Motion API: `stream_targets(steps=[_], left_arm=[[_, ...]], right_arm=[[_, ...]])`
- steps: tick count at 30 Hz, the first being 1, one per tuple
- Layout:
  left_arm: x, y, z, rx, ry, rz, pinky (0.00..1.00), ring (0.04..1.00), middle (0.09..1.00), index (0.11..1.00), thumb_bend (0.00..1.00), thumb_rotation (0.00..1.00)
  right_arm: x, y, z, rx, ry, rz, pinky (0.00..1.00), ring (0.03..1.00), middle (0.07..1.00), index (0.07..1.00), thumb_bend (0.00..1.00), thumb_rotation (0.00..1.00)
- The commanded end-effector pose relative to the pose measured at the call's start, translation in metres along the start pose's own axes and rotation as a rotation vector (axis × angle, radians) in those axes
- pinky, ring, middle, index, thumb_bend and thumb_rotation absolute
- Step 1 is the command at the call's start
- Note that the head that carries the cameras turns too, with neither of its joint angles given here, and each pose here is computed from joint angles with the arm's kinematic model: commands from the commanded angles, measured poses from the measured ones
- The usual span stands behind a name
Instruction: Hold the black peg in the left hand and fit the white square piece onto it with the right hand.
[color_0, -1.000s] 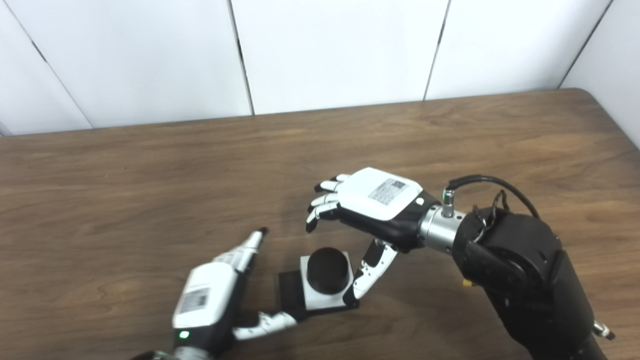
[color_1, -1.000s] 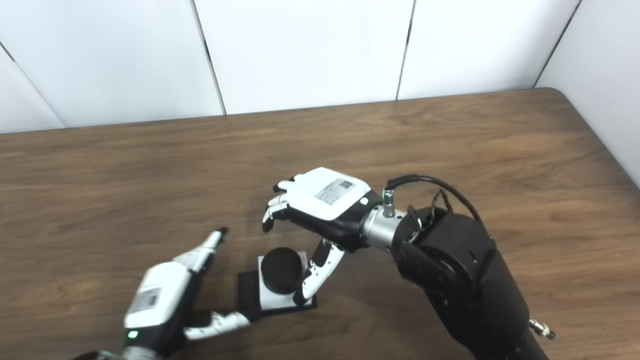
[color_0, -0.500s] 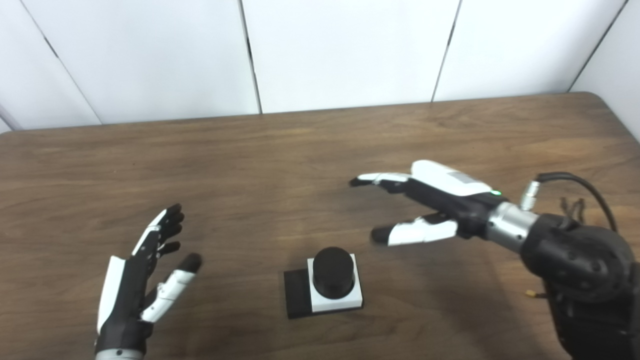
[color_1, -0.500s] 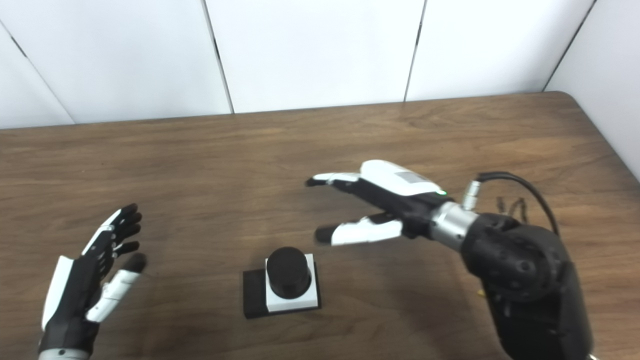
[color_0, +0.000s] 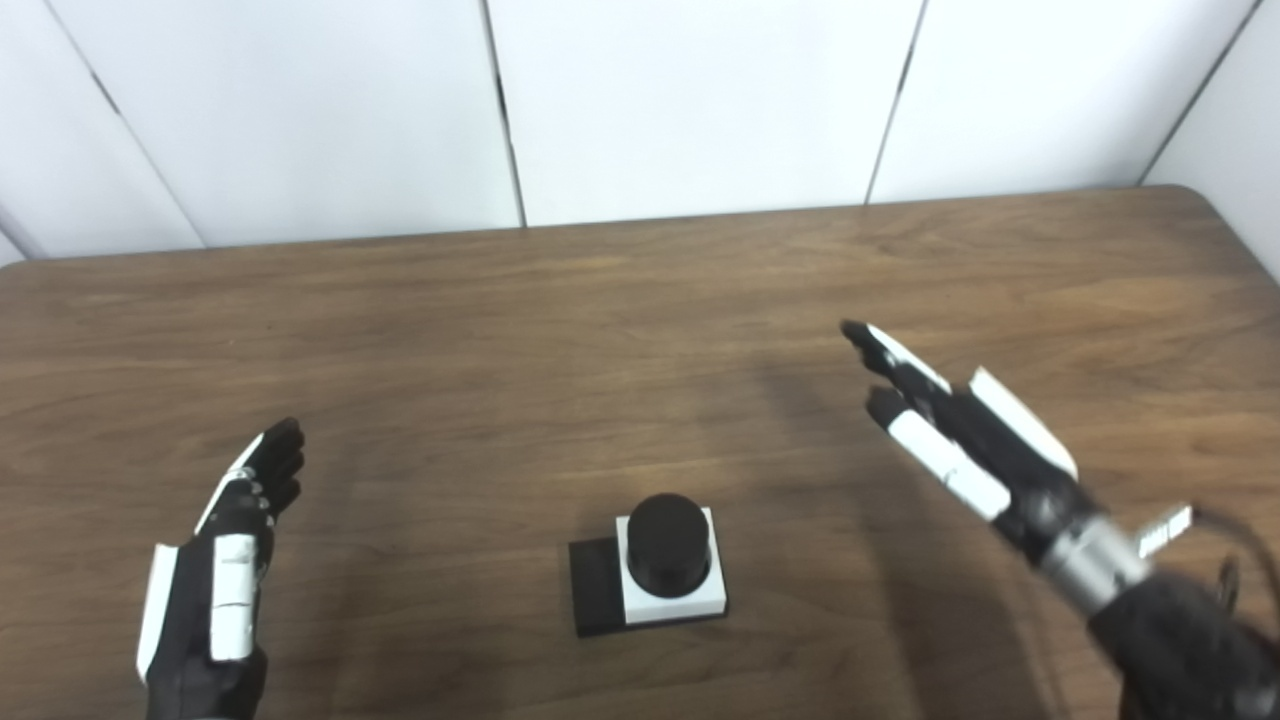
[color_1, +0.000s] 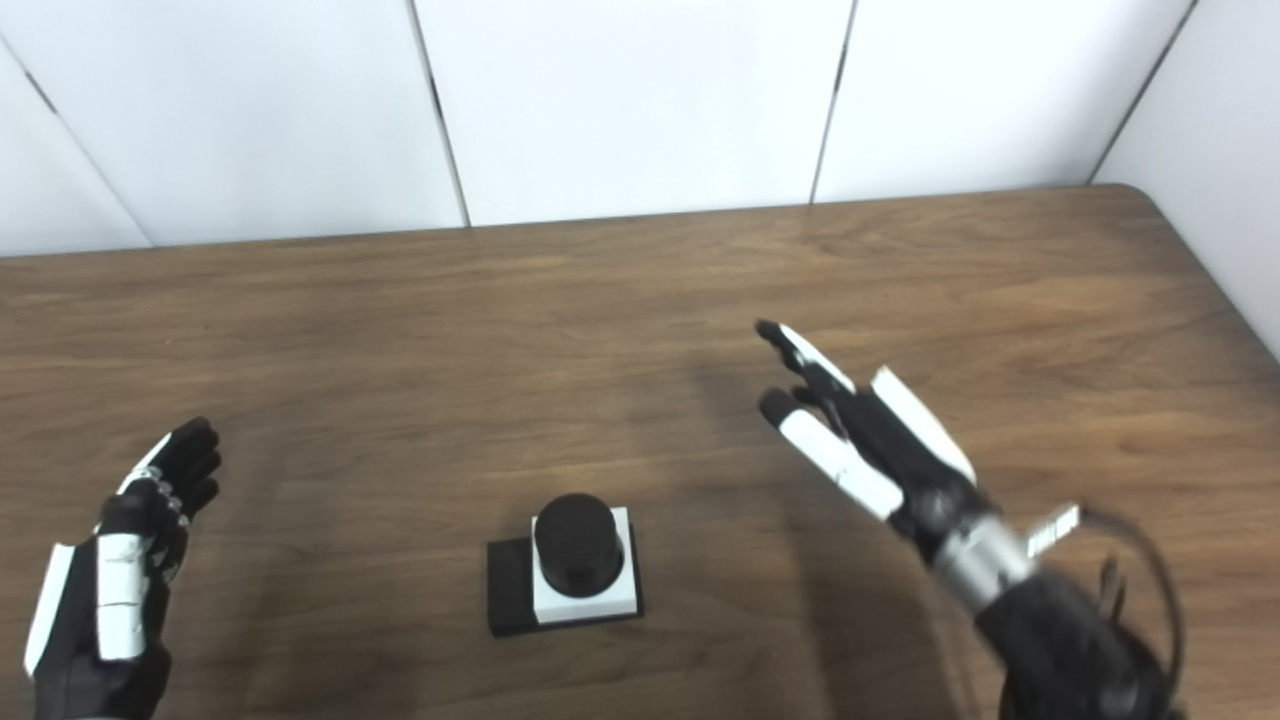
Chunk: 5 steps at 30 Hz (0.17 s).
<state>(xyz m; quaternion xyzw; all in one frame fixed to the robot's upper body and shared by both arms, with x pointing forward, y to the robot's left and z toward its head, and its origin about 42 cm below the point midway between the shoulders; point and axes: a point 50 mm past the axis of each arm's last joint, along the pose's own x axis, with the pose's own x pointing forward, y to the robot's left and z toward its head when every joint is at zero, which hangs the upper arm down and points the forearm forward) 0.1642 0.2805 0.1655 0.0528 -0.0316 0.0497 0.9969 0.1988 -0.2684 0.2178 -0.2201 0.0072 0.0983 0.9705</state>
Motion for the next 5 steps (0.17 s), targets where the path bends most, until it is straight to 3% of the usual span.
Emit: stream_targets(steps=[1, 5], left_arm=[[-0.01, -0.011, -0.003, -0.067, -0.013, 0.052, 0.89, 0.906, 0.897, 0.868, 0.61, 0.99], [-0.018, -0.018, -0.009, -0.076, 0.016, 0.059, 0.9, 0.909, 0.903, 0.884, 0.6, 1.0]], right_arm=[[-0.019, 0.017, -0.002, 0.095, -0.045, -0.034, 1.0, 0.999, 1.0, 0.983, 0.55, 1.0], [-0.032, 0.034, -0.014, 0.179, -0.042, -0.086, 1.0, 1.0, 0.999, 0.977, 0.55, 1.0]])
